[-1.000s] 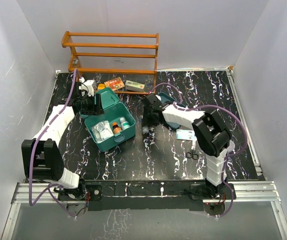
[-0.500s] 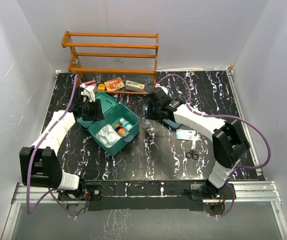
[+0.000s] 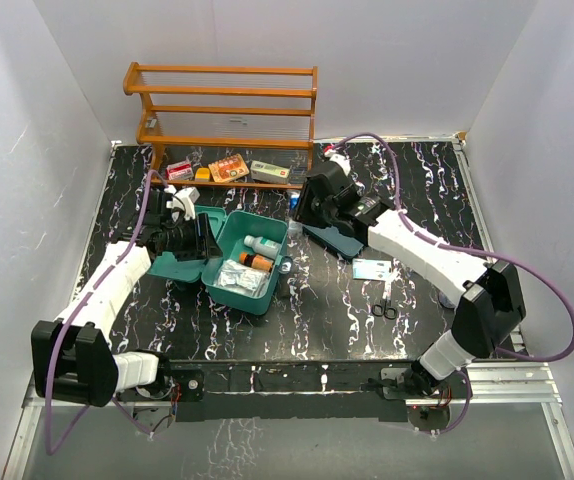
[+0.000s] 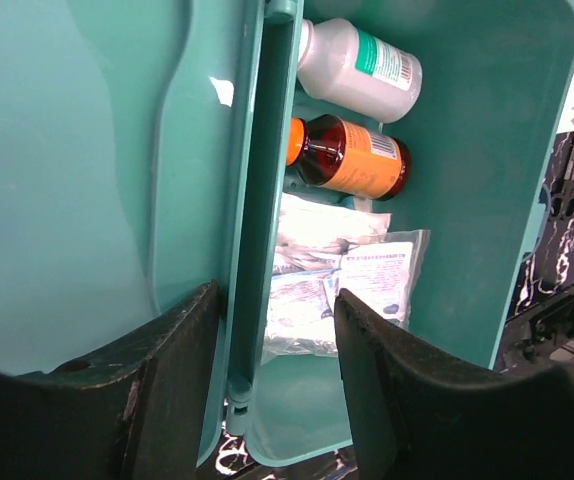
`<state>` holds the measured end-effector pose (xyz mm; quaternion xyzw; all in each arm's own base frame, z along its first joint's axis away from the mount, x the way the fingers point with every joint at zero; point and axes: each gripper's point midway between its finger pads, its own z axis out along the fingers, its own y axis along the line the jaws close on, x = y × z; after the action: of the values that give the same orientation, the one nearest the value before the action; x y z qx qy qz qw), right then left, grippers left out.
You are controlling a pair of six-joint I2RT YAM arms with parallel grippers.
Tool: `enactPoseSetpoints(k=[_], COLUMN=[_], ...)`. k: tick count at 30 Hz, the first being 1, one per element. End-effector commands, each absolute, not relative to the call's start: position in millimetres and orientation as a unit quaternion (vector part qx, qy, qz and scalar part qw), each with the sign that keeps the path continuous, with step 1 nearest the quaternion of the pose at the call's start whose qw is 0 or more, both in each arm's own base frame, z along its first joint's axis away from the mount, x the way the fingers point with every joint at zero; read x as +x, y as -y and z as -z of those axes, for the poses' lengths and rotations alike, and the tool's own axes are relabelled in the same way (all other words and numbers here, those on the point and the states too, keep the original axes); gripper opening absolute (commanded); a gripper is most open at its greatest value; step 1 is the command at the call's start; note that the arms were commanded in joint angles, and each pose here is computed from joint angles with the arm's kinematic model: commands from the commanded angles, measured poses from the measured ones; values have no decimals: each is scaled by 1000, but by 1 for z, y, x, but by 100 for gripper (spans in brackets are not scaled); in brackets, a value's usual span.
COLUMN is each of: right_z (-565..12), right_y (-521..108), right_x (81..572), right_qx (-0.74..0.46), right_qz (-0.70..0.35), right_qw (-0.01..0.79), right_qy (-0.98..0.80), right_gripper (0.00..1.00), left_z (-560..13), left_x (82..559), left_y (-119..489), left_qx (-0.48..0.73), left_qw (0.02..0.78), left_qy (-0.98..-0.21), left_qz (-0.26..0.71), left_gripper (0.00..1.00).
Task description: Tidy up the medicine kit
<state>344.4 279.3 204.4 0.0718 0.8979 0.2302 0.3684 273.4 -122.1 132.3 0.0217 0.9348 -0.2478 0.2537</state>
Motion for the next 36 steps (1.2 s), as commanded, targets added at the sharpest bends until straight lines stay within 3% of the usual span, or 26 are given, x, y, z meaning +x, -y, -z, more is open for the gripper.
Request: enactPoseSetpoints(k=[1,10,18,36], right_z=[-249,-232,-195,-119], right_y=[-313,-380,-412,-449], right_x=[341,331,348,365], right_qx=[70,47,92,149], right_qz=[-277,-293,-276,-205], right_qw=[403,398,388,385], right_qy=[-869,-868,-874,-888], right_gripper=[24,23,23,26], left_z=[-152,-176,-199,-215], left_x=[271,281,279,263], left_y=[133,122,71,74], left_qx=[1,-33,-168,-184], left_qw=[264,295,336,334], left_qy=[-923,-921,-917,-912], left_qz=[280,251,131,151], left_gripper=[48,51,54,54])
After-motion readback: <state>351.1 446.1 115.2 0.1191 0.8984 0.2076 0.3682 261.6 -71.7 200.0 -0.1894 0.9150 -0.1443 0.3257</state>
